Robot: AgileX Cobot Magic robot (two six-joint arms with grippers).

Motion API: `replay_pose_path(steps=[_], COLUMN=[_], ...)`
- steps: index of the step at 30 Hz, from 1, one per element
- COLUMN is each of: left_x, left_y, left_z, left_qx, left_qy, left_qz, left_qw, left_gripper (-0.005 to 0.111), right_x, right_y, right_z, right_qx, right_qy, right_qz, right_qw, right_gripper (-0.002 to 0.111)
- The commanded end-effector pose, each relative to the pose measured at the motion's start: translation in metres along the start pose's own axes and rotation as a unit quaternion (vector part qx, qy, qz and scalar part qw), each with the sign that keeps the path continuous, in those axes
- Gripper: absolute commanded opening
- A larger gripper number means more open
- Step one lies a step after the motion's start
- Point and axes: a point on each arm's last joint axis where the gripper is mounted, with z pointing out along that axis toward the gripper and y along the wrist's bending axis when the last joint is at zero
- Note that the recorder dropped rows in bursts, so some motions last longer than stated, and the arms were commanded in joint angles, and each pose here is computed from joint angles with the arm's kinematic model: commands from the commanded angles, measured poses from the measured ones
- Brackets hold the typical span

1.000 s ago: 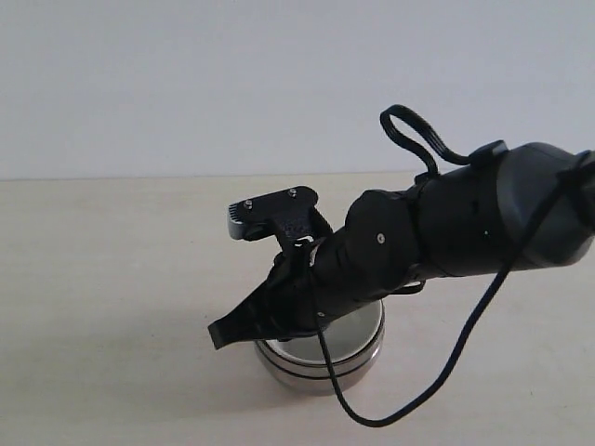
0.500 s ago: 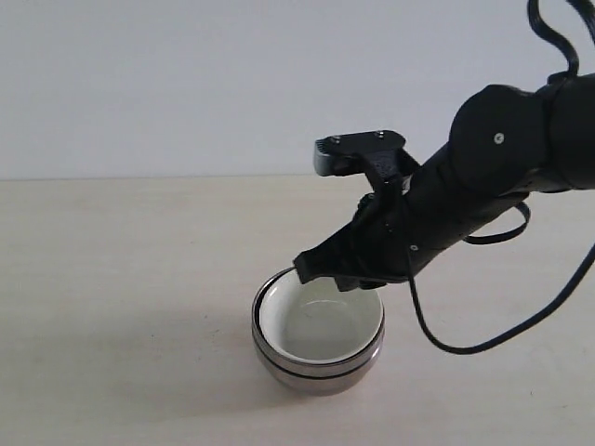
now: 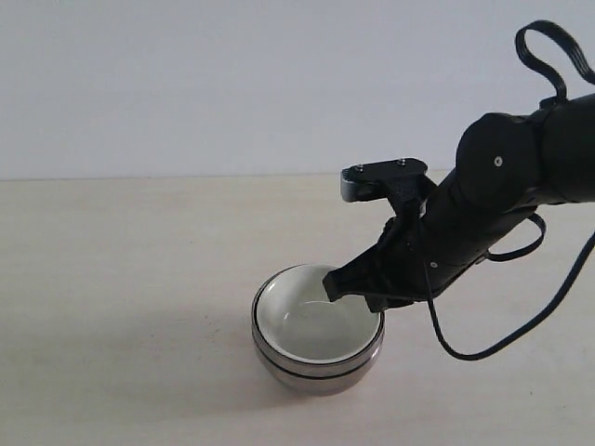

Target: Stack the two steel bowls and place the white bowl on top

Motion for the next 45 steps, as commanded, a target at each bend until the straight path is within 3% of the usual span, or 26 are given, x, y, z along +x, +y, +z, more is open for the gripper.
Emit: replay_pose_path(steps=[1,10,34,45], left_x=[0.001,0.001,0.001,0.001], left_y=[0.000,0.000,0.000,0.000], left_z=[0.000,0.000,0.000,0.000], left_qx=[-0.002,-0.002,-0.002,-0.002], left_qy=[0.000,0.000,0.000,0.000], left_qz=[0.004,0.004,0.004,0.004], left_qw=[1.000,1.000,1.000,1.000], left_gripper=[0.004,0.004,0.004,0.004], right_x=[-0.001,-0.011,-0.001,-0.012], right_y=[-0.003,-0.001,-0.007,-0.001], right_z=[-0.001,-0.005,0.016,-0.018], right_qx=[0.002,-0.001,0.017,0.007], right_qy=[-0.008,-0.037,0.019,-0.043], right_qz=[0.003,0.007,0.018,0.016], right_qw=[1.000,0.999,1.000,0.999], right_gripper=[0.000,0.000,0.000,0.000])
